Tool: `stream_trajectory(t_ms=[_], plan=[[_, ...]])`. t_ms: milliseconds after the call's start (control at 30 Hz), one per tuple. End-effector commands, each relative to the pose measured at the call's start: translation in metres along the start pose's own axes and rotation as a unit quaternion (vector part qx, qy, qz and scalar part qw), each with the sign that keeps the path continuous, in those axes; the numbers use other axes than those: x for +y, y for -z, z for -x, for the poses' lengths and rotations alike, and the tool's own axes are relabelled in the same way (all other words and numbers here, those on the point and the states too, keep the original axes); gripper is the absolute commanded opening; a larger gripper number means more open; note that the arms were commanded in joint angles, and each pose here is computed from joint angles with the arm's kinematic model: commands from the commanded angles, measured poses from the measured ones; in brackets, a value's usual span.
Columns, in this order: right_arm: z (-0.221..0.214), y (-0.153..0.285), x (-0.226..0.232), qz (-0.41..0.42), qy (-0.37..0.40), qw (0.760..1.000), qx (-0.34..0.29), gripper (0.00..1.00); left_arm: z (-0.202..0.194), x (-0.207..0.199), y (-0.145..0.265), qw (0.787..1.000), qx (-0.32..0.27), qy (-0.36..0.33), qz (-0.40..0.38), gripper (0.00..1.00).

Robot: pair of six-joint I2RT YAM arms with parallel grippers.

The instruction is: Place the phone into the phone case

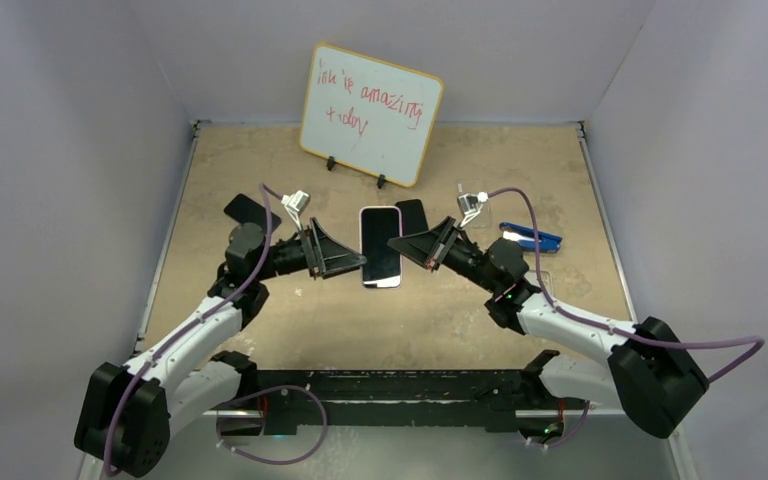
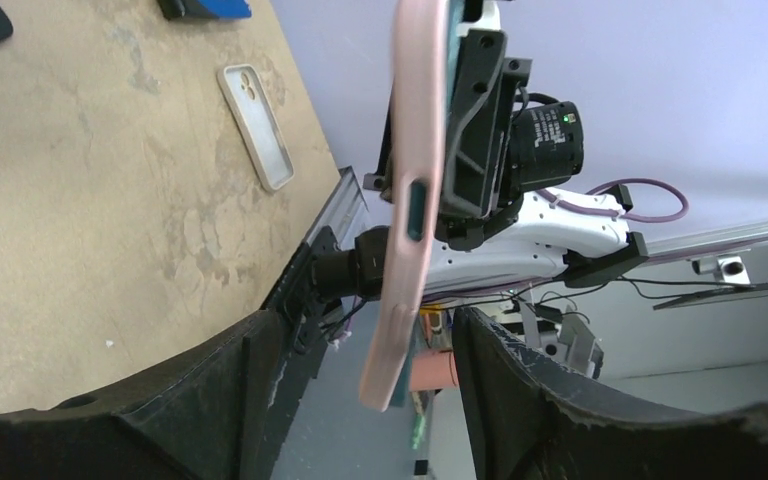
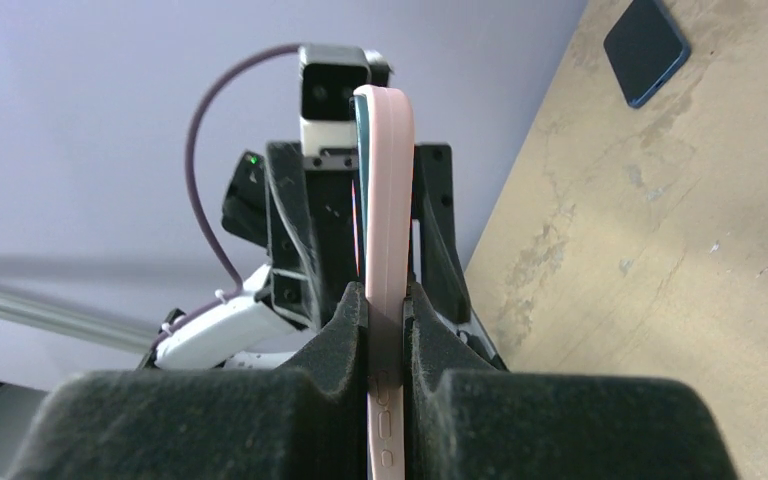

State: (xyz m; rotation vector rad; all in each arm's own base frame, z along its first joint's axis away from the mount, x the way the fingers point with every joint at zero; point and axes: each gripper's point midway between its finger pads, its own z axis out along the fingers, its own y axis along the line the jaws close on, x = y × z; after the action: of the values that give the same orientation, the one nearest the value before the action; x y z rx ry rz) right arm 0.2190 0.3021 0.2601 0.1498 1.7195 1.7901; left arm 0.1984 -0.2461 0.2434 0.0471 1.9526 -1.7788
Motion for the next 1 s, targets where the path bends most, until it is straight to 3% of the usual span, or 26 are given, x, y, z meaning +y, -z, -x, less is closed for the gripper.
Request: stream_trajectory(t_ms=[0, 300, 567, 600, 633, 700, 867, 967], plan=[[0.031, -0.005, 0.038, 0.055, 0.008, 0.996, -0.064, 0.0, -0.009, -0.011, -0.001, 0.999, 0.008, -0.003, -0.042, 0.66], [0.029, -0.012, 0.017, 0.033, -0.001, 0.997, -0.064, 0.0, -0.013, 0.0, -0.006, 0.999, 0.016, 0.006, -0.031, 0.51], [0.026, -0.013, 0.005, 0.017, 0.002, 0.998, -0.062, 0.0, -0.014, 0.014, -0.009, 1.0, 0.024, 0.009, 0.001, 0.29], [0.026, -0.013, 0.003, 0.013, 0.003, 0.998, -0.061, 0.0, -0.013, 0.018, -0.009, 1.0, 0.025, 0.006, 0.015, 0.25], [0.026, -0.013, -0.002, 0.003, 0.012, 0.998, -0.062, 0.0, -0.011, 0.033, -0.009, 0.997, 0.031, -0.006, 0.067, 0.08], [0.027, -0.013, -0.006, -0.006, 0.023, 0.998, -0.064, 0.0, -0.012, 0.044, -0.007, 0.993, 0.041, -0.008, 0.107, 0.0], [0.024, -0.014, -0.01, -0.017, 0.023, 0.998, -0.053, 0.0, -0.008, 0.038, -0.007, 0.993, 0.043, -0.01, 0.109, 0.0], [0.025, -0.017, -0.004, -0.008, 0.022, 0.998, -0.053, 0.0, -0.005, 0.032, -0.007, 0.994, 0.038, -0.012, 0.106, 0.24]])
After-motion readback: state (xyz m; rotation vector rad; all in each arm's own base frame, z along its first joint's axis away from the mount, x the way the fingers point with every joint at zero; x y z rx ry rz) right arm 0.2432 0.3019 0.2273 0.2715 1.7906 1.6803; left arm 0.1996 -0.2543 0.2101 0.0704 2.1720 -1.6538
